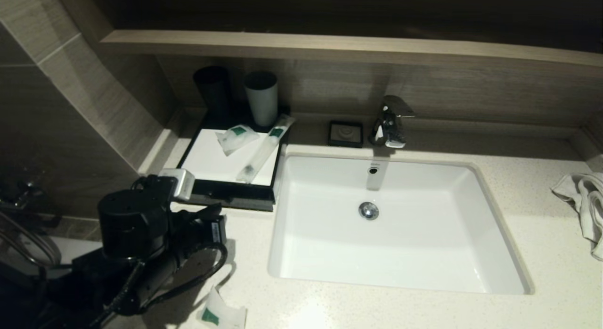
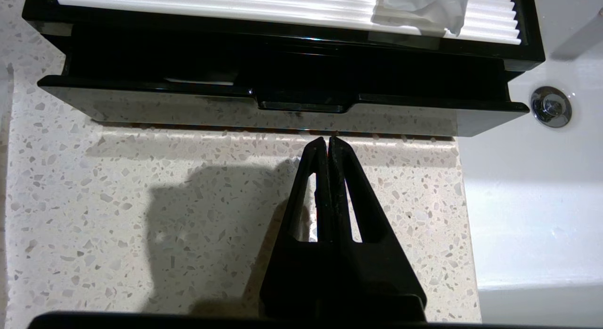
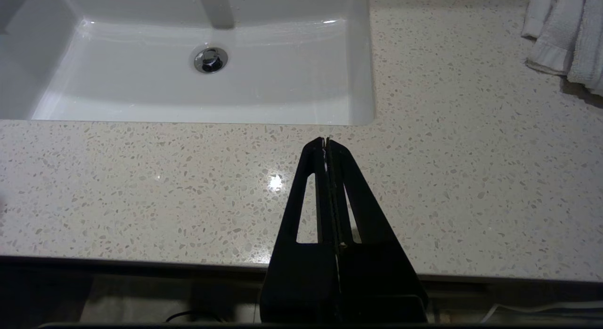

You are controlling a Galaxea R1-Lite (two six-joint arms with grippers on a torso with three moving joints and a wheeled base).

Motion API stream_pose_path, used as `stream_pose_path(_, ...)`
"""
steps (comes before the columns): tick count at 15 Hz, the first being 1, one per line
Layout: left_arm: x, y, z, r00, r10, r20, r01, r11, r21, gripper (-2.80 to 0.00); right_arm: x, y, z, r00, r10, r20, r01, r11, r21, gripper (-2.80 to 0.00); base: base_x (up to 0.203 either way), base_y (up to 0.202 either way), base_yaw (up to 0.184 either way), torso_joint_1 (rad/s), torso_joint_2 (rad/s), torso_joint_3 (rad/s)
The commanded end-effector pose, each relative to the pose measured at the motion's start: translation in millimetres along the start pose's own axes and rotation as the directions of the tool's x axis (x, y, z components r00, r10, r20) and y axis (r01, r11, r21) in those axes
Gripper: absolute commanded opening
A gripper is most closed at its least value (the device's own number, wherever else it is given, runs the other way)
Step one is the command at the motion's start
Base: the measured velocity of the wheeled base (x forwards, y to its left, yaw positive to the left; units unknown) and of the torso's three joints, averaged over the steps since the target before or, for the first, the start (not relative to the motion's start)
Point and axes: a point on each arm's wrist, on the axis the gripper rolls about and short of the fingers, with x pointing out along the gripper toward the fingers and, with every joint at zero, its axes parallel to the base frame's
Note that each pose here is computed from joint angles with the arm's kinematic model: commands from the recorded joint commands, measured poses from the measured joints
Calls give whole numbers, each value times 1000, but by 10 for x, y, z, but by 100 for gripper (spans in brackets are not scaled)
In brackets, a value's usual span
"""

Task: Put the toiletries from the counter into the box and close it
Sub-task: Open the drawer

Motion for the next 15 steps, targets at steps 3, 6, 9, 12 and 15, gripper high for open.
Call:
stream_pose_path(3, 11, 0, 14, 1000, 4, 9, -4, 1000, -7, -280, 1, 0, 0, 1000, 0, -2, 0, 1000, 0, -280, 0, 0, 0, 0, 0, 0)
stream_pose_path(6, 20, -2, 8, 1000, 6, 7, -6, 1000, -6, -280, 1, 0, 0, 1000, 0, -2, 0, 1000, 1, -280, 0, 0, 0, 0, 0, 0)
stream_pose_path(9, 27, -4, 4, 1000, 5, 5, -5, 1000, -6, -280, 1, 0, 0, 1000, 0, -2, 0, 1000, 1, -280, 0, 0, 0, 0, 0, 0)
stream_pose_path(12, 39, 6, -1, 1000, 9, 5, -9, 1000, -11, -280, 1, 0, 0, 1000, 0, -2, 0, 1000, -1, -280, 0, 0, 0, 0, 0, 0)
stream_pose_path(15, 53, 9, -16, 1000, 12, 0, -12, 1000, -10, -280, 1, 0, 0, 1000, 0, -2, 0, 1000, 1, -280, 0, 0, 0, 0, 0, 0)
